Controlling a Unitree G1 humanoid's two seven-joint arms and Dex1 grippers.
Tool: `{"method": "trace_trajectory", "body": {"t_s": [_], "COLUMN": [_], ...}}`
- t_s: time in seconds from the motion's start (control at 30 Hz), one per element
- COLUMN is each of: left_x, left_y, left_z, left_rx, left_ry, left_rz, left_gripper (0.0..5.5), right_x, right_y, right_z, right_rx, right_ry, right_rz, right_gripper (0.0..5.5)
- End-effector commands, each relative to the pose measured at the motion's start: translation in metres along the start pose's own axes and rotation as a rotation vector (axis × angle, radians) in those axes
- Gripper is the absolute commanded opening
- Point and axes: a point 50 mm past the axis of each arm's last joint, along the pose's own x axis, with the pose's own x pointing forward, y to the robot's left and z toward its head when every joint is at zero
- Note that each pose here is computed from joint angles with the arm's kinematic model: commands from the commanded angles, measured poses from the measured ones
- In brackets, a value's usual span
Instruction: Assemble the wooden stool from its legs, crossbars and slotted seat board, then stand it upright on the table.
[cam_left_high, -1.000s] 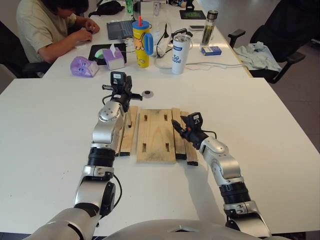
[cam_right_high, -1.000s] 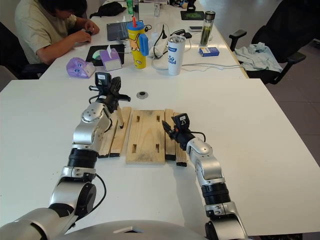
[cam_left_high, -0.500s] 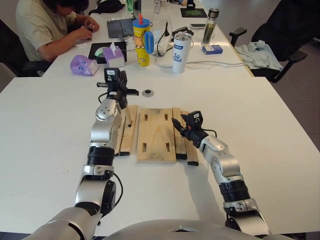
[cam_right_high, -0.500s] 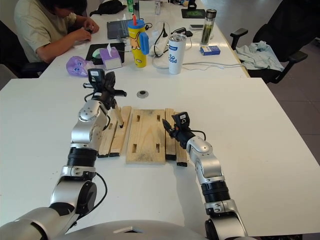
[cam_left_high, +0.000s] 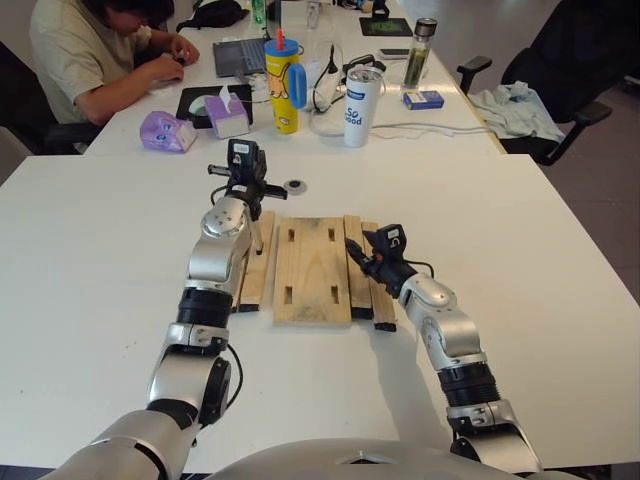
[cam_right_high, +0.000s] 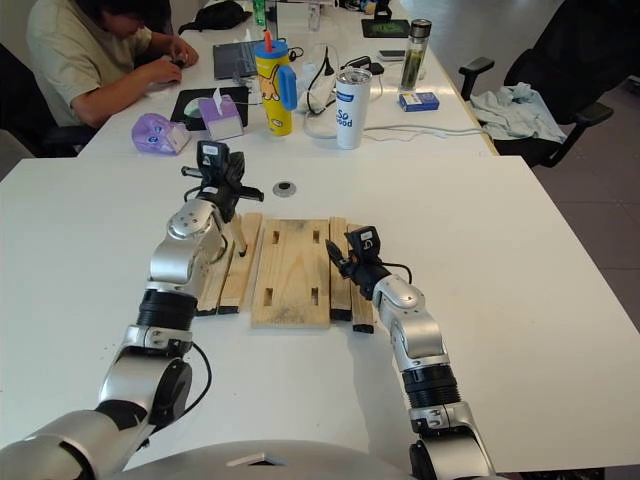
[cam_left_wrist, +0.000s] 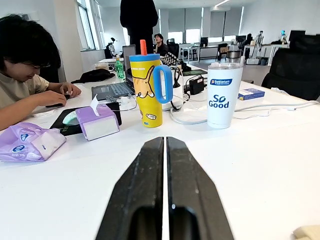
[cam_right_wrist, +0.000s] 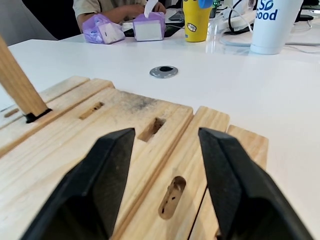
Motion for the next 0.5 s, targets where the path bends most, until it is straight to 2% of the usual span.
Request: {"method": "trace_trajectory", "body": {"t_s": [0.03, 0.13, 0.27, 0.33, 0.4, 0.5], "left_x": [-0.017, -0.009, -0.023, -0.035, -0.054, -0.083], "left_y": [0.005, 0.007, 0.019, 0.025, 0.028, 0.017], "left_z": [-0.046, 0.006, 0.054, 0.063, 0.062, 0.035], "left_rx": [-0.067, -0.049, 0.013, 0.044, 0.022, 0.028], "left_ry": [0.148, -0.063, -0.248, -0.288, -0.312, -0.223], "left_rz": [0.039, 0.058, 0.142, 0.173, 0.185, 0.142], "left_gripper": [0.10, 0.10, 0.10, 0.10, 0.36, 0.89], "right_x": [-0.001, 0.000, -0.001, -0.002, -0.004, -0.007], "right_y": [-0.003, -0.003, -0.003, -0.004, -0.005, -0.007], "right_z": [0.006, 0.005, 0.005, 0.005, 0.006, 0.007], "right_rx": [-0.009, -0.009, -0.008, -0.008, -0.010, -0.012], "right_ry": [-0.018, -0.017, -0.019, -0.022, -0.025, -0.025], "right_rz": [-0.017, -0.017, -0.018, -0.023, -0.026, -0.032], "right_gripper": [2.35, 2.35, 2.35, 2.35, 2.35, 2.35]}}
